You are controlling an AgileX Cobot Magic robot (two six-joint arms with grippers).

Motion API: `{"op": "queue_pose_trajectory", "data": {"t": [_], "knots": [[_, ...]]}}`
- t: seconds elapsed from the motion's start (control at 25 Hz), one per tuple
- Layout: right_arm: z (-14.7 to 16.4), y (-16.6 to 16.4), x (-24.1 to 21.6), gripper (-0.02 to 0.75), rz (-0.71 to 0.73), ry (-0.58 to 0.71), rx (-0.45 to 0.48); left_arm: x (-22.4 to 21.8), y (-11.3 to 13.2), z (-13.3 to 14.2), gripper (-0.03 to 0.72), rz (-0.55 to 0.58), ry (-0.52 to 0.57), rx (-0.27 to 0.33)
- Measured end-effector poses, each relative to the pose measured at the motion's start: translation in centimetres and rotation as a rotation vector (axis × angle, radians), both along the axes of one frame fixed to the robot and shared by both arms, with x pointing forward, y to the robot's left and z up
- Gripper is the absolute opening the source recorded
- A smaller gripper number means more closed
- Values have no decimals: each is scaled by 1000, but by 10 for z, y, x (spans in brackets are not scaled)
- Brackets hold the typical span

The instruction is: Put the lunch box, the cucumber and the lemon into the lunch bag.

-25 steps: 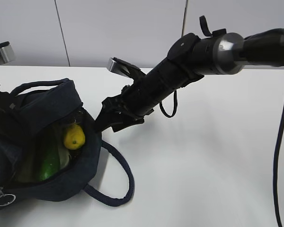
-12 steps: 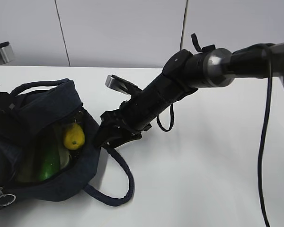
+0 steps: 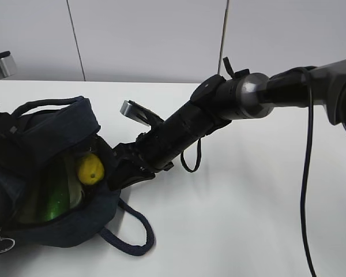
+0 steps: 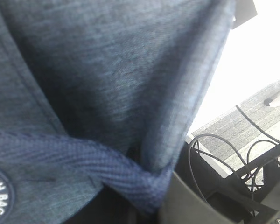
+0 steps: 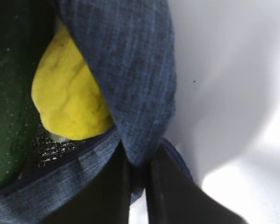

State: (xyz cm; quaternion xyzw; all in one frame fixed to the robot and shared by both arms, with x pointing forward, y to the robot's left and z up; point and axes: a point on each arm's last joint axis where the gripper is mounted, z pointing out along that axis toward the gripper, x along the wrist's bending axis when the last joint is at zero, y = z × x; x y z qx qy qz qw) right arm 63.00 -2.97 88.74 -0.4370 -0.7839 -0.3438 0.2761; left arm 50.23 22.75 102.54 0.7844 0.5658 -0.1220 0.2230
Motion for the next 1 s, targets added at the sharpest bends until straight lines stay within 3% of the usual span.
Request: {"op": "queue_pose_trajectory", "data": {"t": [0.32,0.64,0.8,1.0], "knots": [[39,-15,2,32,30,-47,16,0,-4,2,-8,15,4,-50],[89,-55,3,32,38,-101,-78,-2,-31,7,-8,-7,-17,-149],[116,-75,3,32,11,-130,-85,-4,-51,11,-8,-11,-34,-212],[152,-97,8,30,-31,-182,-109,-5,-70,18,-8,30,-28,-334]]}}
